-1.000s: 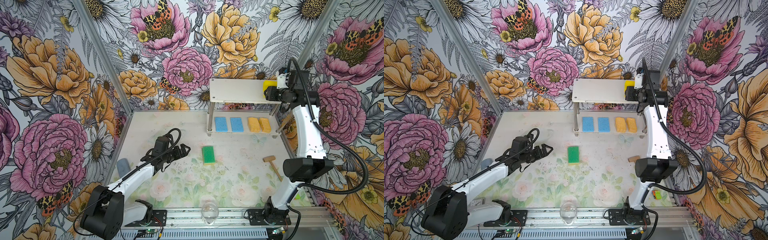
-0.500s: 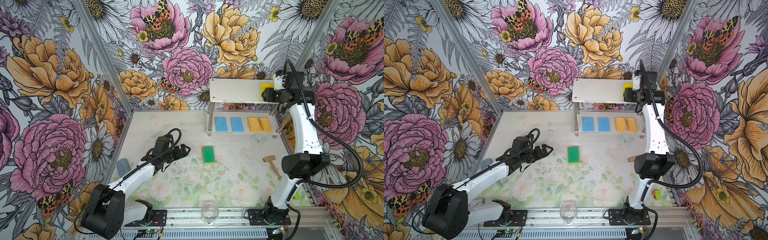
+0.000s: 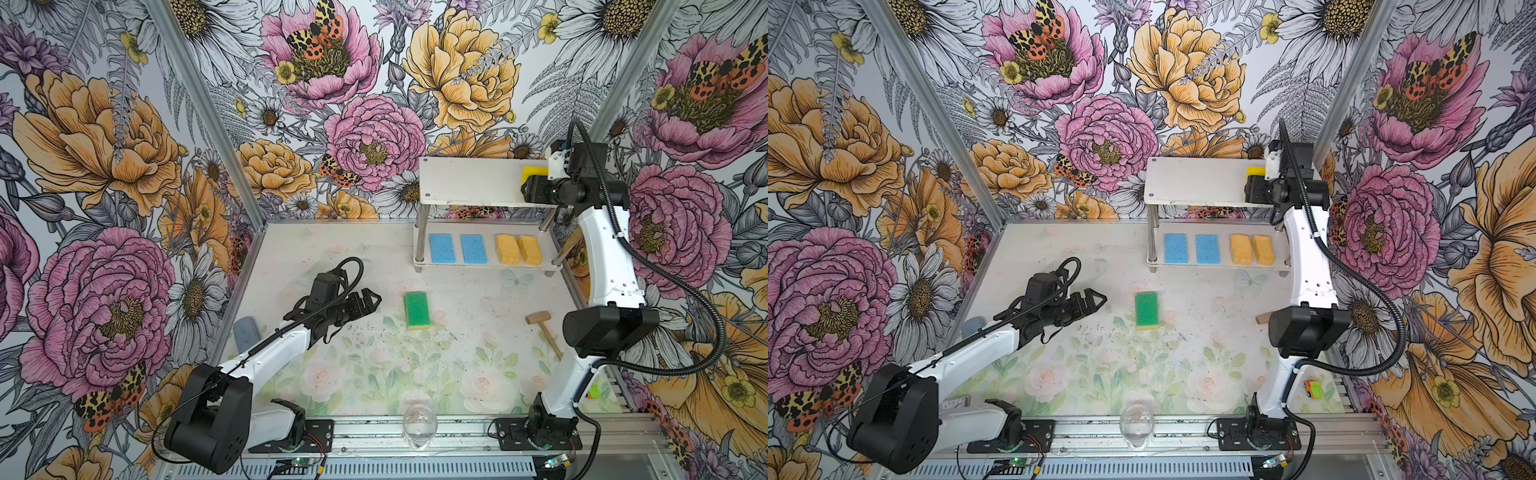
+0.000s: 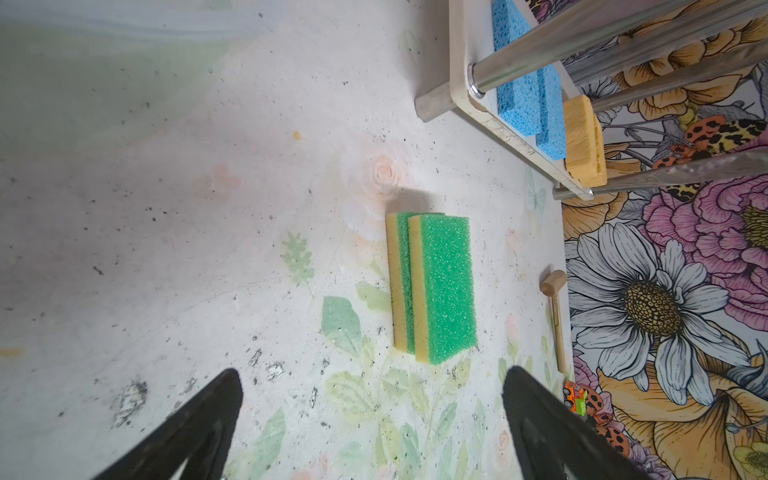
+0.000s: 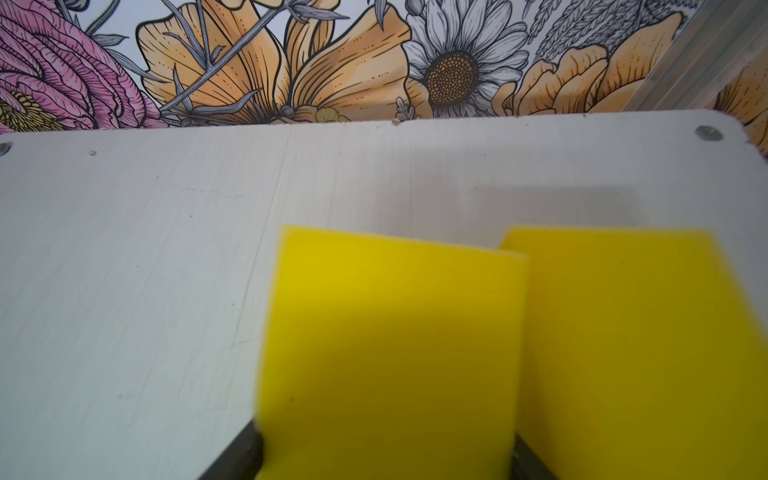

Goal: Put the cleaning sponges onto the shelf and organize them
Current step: 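Lower the sponge onto the top shelf beside the first yellow sponge, then open the right gripper and draw it back from the shelf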

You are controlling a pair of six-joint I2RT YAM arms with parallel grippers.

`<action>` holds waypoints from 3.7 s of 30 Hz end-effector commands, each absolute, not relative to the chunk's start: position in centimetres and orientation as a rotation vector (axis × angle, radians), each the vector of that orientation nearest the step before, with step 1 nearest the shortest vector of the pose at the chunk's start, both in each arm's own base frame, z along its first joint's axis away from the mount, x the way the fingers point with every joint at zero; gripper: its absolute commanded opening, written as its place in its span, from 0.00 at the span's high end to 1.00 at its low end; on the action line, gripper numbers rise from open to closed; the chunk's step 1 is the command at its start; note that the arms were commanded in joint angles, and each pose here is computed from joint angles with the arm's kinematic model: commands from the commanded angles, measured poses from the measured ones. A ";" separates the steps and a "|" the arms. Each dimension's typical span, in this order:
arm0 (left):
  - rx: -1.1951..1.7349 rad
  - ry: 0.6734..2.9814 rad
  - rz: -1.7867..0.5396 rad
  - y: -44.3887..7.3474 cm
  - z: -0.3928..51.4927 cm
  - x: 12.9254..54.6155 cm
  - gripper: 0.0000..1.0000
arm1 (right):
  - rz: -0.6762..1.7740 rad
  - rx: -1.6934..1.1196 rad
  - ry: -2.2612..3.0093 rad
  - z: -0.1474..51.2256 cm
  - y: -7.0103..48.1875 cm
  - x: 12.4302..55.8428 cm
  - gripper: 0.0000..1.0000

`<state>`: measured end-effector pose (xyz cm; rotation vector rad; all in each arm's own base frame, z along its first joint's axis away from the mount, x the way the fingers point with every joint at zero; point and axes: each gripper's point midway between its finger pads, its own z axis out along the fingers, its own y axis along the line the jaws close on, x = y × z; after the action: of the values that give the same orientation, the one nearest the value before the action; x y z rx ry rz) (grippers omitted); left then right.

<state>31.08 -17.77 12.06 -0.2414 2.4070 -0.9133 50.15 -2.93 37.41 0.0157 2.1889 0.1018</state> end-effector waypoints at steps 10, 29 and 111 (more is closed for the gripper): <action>-0.229 2.378 -0.928 -17.9 12.8 31.5 0.01 | 0.098 0.023 2.150 38.6 -3.2 50.9 0.27; -0.234 2.373 -0.924 -17.6 12.8 31.3 0.01 | 0.107 0.021 2.164 37.8 -3.0 51.6 0.25; -0.235 2.367 -0.946 -17.7 12.5 31.4 0.01 | 0.438 -0.122 2.075 41.8 7.9 35.5 0.12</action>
<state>31.23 -17.65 12.63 -0.2364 2.3744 -0.9228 37.04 7.13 41.69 -0.1452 2.1003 0.3897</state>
